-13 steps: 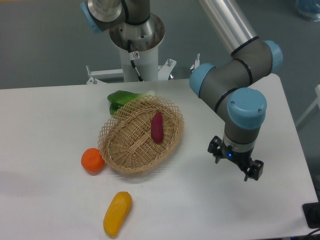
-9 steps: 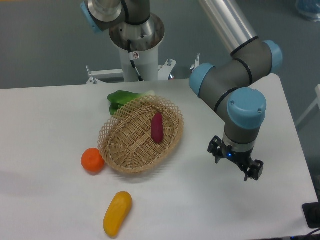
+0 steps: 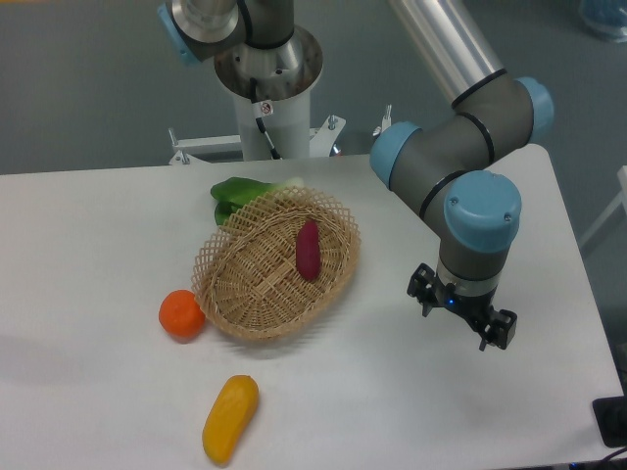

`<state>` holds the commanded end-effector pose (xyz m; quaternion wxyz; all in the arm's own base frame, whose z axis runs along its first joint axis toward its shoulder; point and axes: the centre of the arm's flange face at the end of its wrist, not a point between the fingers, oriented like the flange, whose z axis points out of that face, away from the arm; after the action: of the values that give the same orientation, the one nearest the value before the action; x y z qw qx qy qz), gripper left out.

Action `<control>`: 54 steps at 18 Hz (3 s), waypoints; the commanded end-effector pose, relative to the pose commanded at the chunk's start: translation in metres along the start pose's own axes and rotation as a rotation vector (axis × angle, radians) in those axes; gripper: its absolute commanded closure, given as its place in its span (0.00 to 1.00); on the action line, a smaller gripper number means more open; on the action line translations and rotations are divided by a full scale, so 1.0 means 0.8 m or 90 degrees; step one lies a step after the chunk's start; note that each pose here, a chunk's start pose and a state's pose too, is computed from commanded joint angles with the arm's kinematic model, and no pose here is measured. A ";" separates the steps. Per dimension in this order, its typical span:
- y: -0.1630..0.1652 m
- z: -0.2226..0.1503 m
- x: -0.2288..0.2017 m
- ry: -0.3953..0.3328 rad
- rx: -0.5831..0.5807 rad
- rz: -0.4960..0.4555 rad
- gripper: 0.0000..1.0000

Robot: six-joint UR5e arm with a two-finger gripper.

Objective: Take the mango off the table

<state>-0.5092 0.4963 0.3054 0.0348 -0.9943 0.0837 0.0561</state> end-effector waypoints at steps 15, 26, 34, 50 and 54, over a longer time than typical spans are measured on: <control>-0.108 0.023 0.086 0.080 0.076 -0.120 0.00; -0.213 0.040 0.154 0.121 0.095 -0.179 0.00; -0.279 0.059 0.191 0.127 0.093 -0.187 0.00; -0.310 0.110 0.238 0.144 0.051 -0.201 0.00; -0.314 0.122 0.246 0.141 0.037 -0.213 0.00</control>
<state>-0.2843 0.7188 0.2008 0.0630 -0.9930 -0.0779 -0.0627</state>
